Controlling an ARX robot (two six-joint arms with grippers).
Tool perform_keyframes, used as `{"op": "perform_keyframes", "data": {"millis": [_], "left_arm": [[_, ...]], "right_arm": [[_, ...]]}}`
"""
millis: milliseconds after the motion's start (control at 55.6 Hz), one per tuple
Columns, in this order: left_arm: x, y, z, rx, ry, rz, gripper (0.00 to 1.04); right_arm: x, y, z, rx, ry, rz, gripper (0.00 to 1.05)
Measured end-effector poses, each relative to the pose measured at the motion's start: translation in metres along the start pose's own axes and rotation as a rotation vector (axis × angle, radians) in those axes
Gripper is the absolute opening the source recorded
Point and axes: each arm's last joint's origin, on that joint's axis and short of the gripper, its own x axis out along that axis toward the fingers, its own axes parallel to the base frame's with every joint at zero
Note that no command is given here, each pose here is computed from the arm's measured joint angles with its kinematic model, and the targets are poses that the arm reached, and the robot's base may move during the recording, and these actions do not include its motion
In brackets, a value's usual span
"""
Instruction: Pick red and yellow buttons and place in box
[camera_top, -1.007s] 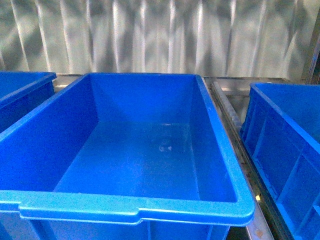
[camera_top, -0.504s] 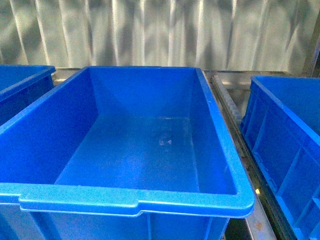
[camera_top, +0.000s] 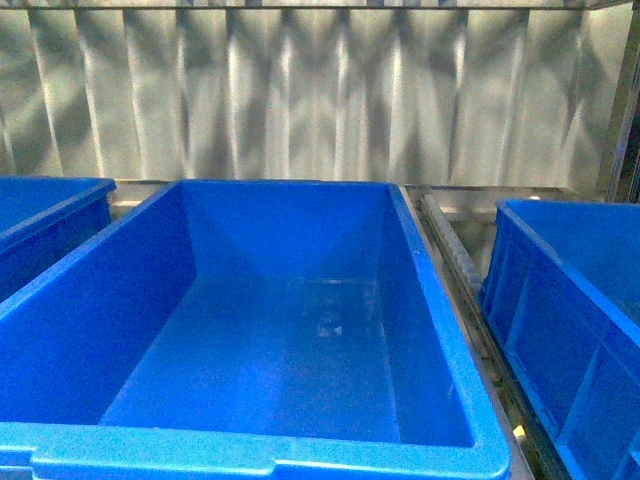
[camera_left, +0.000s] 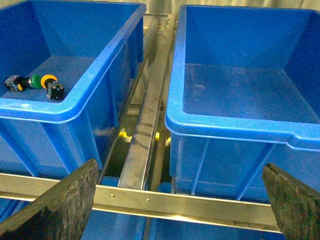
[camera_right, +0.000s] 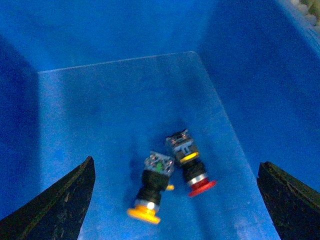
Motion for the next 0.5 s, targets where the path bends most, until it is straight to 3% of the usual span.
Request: {"op": "perform_keyframes", "data": {"millis": [360,414,504], "left_arm": [[0.000,0.000,0.000,0.000,0.000,0.000,0.97],[0.000,0.000,0.000,0.000,0.000,0.000,0.97],[0.000,0.000,0.000,0.000,0.000,0.000,0.97]], "right_arm": [[-0.115,-0.009,-0.033,0.171,-0.137,0.199,0.98],[-0.140,-0.010,-0.044,0.083,-0.276,0.382,0.85],[-0.168,-0.004,-0.071,0.008,-0.311,0.461,0.71]]}}
